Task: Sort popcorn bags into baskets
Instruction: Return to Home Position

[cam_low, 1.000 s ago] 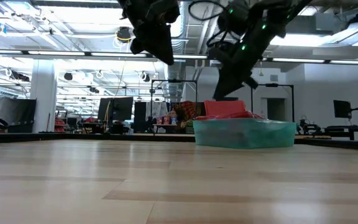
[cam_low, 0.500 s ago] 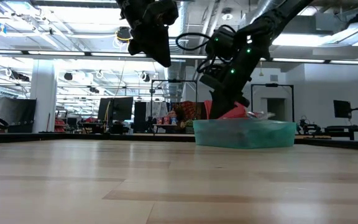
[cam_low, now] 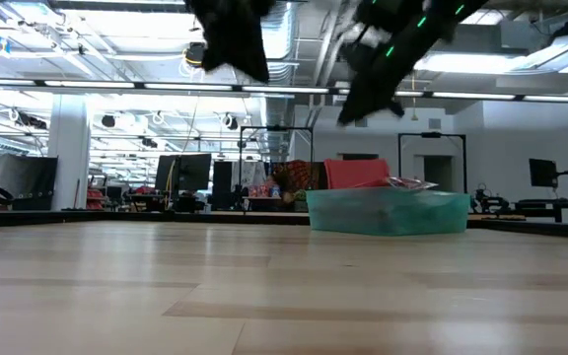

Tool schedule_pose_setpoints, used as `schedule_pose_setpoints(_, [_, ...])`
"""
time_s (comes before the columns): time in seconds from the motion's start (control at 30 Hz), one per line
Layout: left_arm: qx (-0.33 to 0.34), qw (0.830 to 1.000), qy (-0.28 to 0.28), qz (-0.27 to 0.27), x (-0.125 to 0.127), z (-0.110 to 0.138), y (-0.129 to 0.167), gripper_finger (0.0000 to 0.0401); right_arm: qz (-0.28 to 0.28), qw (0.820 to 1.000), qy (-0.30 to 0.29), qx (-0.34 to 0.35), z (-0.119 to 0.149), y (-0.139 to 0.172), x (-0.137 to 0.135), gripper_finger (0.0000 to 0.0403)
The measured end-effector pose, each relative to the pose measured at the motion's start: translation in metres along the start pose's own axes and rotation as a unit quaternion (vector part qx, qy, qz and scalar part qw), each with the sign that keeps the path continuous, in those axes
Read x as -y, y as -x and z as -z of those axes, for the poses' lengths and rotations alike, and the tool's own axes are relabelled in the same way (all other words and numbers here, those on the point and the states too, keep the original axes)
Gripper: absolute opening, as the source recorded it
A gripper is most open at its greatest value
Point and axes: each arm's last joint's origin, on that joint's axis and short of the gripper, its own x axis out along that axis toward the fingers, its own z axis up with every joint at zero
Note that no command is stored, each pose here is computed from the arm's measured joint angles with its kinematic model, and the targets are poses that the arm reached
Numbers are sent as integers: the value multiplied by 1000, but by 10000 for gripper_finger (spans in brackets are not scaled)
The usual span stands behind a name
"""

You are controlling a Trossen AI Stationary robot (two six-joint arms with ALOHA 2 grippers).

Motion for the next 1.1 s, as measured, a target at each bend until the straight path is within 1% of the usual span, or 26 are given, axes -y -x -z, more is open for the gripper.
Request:
schedule_pose_setpoints(0.07, [49, 999, -16, 9, -4, -8, 26, 0, -39, 998, 31, 38, -8, 34, -3, 48])
schedule_pose_setpoints(0.13, [107, 994, -38, 9, -9, -12, 51, 0, -68, 993, 75, 64, -8, 70, -5, 49])
schedule_pose_setpoints(0.2, [168, 985, -42, 10, -18, -5, 73, 0, -89, 985, 106, 99, -5, 103, -8, 48])
schedule_pose_setpoints(0.23, [198, 979, -38, 19, -23, 1, 80, 0, -98, 982, 111, 116, 0, 117, -9, 48])
schedule_pose_setpoints(0.3, [253, 965, -27, 60, -33, 20, 88, 0, -124, 971, 117, 167, 11, 140, -9, 48])
schedule_pose_setpoints(0.4, [295, 947, 1, 130, -43, 61, 87, 0, -157, 951, 113, 241, 34, 160, -5, 47])
schedule_pose_setpoints(0.47, [301, 941, 40, 150, -47, 88, 79, 0, -177, 943, 93, 267, 54, 163, 1, 47])
schedule_pose_setpoints(0.53, [307, 936, 69, 158, -50, 109, 72, 0, -189, 939, 71, 277, 74, 163, 7, 47])
schedule_pose_setpoints(0.63, [312, 933, 88, 153, -54, 134, 64, 0, -185, 939, 35, 288, 103, 161, 19, 47])
schedule_pose_setpoints(0.7, [299, 938, 95, 146, -56, 149, 58, 0, -182, 939, 15, 293, 122, 158, 27, 47])
schedule_pose_setpoints(0.83, [289, 939, 111, 147, -57, 163, 51, 0, -192, 932, -20, 306, 151, 152, 38, 47])
schedule_pose_setpoints(0.97, [264, 945, 119, 150, -58, 176, 42, 0, -207, 928, -52, 306, 176, 141, 47, 47])
schedule_pose_setpoints(1.1, [250, 949, 125, 148, -58, 187, 35, 0, -211, 930, -81, 290, 195, 123, 52, 47])
